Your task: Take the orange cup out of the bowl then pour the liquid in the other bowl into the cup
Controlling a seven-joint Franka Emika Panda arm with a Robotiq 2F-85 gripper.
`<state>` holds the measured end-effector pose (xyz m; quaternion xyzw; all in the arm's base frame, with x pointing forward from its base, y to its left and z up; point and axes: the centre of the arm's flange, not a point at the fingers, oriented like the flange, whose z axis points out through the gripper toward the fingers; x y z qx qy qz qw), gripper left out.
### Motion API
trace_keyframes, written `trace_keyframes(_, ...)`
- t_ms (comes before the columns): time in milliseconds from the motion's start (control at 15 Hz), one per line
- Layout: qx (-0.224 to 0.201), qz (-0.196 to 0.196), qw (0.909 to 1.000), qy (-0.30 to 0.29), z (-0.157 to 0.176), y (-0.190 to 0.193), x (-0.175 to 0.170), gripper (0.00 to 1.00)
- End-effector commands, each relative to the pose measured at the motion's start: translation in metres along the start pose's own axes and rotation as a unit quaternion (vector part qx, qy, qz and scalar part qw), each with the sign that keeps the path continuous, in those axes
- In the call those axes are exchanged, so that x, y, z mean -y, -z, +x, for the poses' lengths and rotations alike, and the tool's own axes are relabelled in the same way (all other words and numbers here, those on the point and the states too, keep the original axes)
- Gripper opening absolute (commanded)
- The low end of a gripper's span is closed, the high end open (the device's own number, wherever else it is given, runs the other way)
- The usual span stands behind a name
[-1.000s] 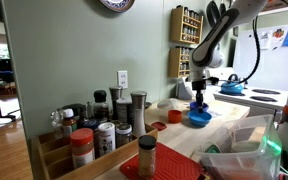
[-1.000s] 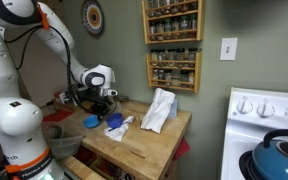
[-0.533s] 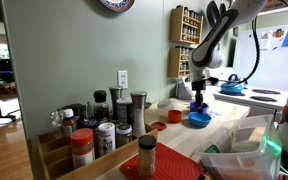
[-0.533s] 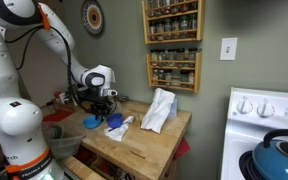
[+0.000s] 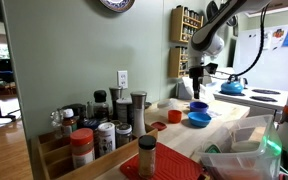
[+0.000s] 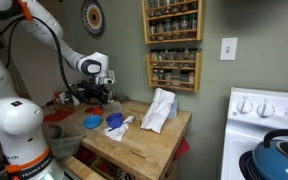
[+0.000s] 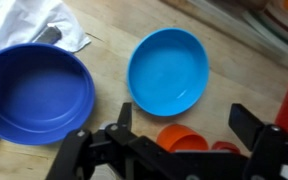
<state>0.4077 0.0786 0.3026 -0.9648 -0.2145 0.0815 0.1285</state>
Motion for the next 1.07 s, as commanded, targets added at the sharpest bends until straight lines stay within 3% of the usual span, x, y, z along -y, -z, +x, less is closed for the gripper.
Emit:
trace_keyframes(0, -0.013, 0.030, 0.9995, 0.004, 0.000, 0.033, 0.042, 1.00)
trace_keyframes(533, -0.044, 0.028, 0.9973, 0.051, 0.016, 0.064, 0.093, 1.00)
trace_keyframes(1000, -0.047, 0.017, 0.9971, 0.058, 0.021, 0.063, 0.093, 1.00)
